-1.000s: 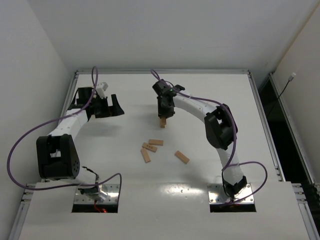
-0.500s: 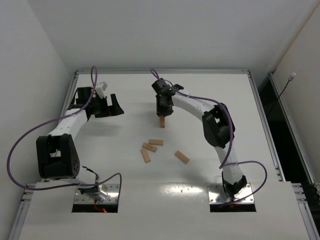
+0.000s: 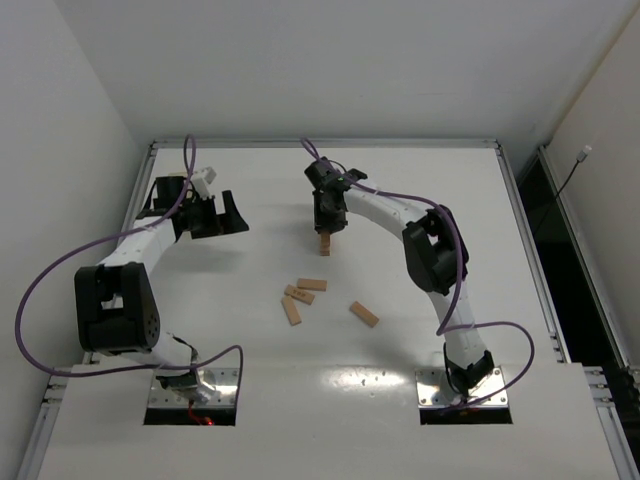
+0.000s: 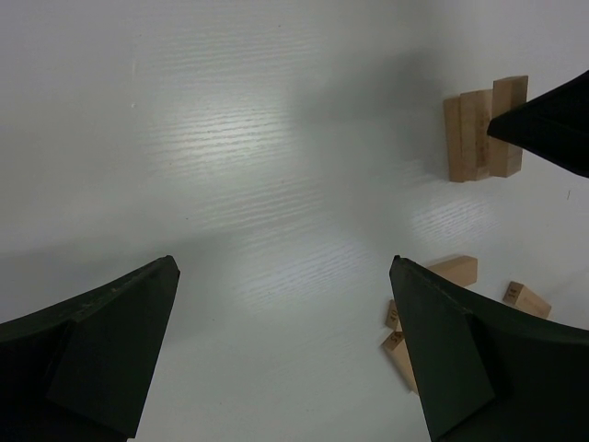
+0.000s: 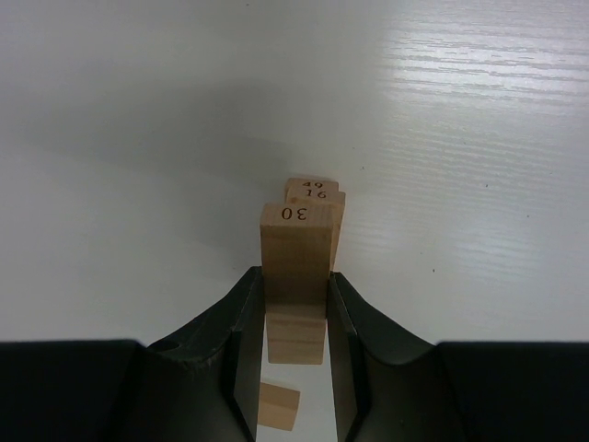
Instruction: Build the wood block tower
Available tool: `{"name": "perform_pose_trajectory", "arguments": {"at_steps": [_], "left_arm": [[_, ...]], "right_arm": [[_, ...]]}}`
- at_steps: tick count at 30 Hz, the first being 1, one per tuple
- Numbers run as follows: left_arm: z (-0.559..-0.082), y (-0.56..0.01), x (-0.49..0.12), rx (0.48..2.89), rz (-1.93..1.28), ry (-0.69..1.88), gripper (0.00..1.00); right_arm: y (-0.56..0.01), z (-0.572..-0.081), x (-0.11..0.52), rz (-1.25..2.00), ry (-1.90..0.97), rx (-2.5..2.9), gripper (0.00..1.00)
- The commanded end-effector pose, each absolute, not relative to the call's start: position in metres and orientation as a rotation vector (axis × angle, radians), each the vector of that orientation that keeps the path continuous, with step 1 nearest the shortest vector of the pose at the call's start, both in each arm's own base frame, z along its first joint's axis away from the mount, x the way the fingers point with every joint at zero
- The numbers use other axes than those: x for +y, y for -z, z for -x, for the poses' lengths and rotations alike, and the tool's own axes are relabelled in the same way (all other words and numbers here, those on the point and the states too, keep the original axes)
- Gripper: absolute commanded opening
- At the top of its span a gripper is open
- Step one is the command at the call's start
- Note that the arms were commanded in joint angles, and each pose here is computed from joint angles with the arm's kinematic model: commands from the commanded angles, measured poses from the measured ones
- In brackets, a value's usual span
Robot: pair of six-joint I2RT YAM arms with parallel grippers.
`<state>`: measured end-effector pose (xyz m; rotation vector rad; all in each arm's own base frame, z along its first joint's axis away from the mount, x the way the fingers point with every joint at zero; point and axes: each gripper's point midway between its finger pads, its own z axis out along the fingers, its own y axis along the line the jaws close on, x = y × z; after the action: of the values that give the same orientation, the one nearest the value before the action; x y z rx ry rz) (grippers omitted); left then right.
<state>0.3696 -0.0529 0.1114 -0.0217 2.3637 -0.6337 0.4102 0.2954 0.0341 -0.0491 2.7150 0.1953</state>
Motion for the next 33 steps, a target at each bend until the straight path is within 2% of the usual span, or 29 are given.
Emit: {"name": "perform_pose_trajectory", "arguments": {"at_steps": [1,10,14,16,17,19,22,33], "left_arm": [[-0.373,-0.114,-0.053,2.337,0.007,0.659,1.00],[-0.374,-0.113,-0.053,2.346,0.010,0.662,1.00],[-0.374,-0.113,-0.053,2.346,0.010,0.662,0.98],[-0.374,-0.113,-0.050,2.344,0.021,0.657,0.98],[-0.374,-0.113,-0.050,2.344,0.021,0.657,0.98],[-0.374,-0.110,-0.051,2.351,0.020,0.671,0.98],[-0.374,-0.110,-0.051,2.351,0.020,0.671,0.98],[-0.374,-0.107,-0.048,2.357,0.035,0.669,0.97]], "right_arm": [[-0.048,-0.428,0.304,0.043,-0.245,2.651,0.00],[-0.039,-0.426,0.305,0.047,-0.243,2.672,0.01],[-0.040,-0.428,0.306,0.059,-0.246,2.663,0.10],[-0.040,-0.428,0.306,0.059,-0.246,2.663,0.11],[-0.040,-0.428,0.306,0.059,-0.246,2.663,0.15],[-0.040,-0.428,0.306,0.059,-0.246,2.663,0.17],[-0.040,-0.428,0.305,0.073,-0.243,2.662,0.26],[-0.033,-0.425,0.300,0.069,-0.209,2.672,0.28]]}}
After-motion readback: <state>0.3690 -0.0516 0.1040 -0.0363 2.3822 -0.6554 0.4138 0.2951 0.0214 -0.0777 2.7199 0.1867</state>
